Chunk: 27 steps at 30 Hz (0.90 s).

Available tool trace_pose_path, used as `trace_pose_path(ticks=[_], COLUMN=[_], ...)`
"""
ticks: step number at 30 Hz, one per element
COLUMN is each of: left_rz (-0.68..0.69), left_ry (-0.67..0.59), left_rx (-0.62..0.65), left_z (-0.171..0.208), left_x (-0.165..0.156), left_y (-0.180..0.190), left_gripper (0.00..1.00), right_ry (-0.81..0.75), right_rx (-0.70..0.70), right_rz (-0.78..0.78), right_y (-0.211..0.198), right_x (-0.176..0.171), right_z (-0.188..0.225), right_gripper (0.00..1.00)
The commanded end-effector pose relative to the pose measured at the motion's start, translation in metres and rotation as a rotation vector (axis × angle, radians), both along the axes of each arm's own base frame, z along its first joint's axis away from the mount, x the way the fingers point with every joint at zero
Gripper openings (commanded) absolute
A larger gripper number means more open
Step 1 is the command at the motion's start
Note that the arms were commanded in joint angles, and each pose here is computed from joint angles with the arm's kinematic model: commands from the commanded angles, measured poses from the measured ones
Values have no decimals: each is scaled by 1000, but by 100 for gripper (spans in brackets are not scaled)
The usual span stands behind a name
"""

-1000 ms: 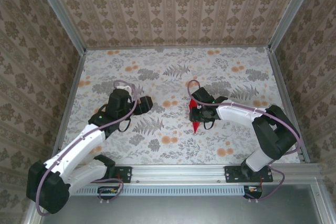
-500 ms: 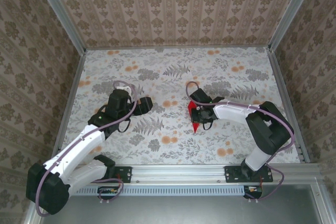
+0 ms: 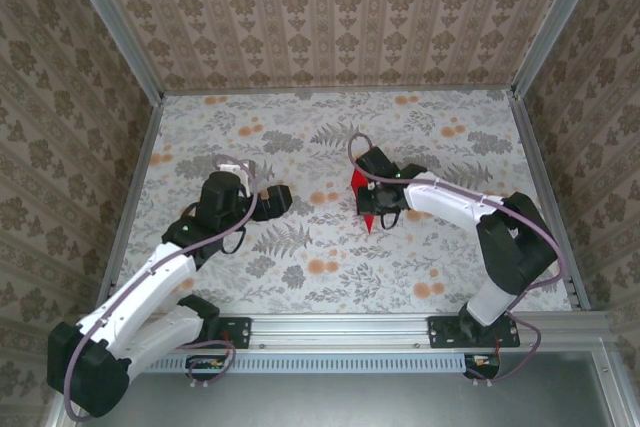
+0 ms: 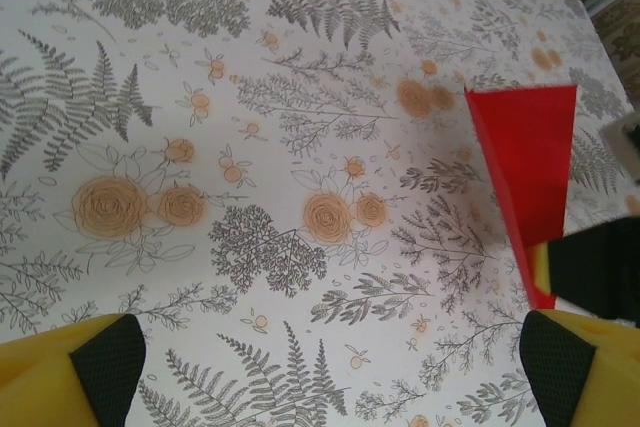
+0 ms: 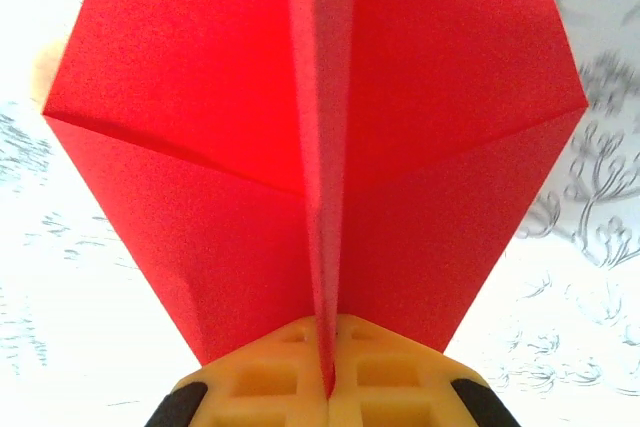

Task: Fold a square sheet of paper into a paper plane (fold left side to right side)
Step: Pick up the paper plane at the center of the table, then place the paper plane at the top-center of the table.

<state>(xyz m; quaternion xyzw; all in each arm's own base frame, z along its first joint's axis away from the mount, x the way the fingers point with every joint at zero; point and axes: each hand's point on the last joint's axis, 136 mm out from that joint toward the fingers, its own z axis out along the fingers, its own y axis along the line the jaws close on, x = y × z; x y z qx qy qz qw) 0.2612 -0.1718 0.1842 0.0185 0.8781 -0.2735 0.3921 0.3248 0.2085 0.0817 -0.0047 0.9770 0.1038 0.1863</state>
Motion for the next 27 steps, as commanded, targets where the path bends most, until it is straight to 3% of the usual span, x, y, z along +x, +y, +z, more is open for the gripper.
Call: trace_pose_path(ticks=[1, 6, 14, 27], left_rz=[-45, -64, -81, -79], left_ry=[-41, -72, -46, -22], left_rx=[22, 29, 60, 81], left_z=[6, 10, 4, -2], left_x=[-6, -11, -17, -14], left_y=[2, 4, 7, 7], left_gripper=[100, 100, 100, 100], right_ry=[8, 25, 76, 168], right_rx=[-85, -117, -150, -170], right_rz=[-4, -17, -26, -30], right_y=[-18, -18, -11, -10], right_x=[16, 56, 110, 132], right_z=[18, 21, -6, -55], right_gripper=[4, 5, 6, 8])
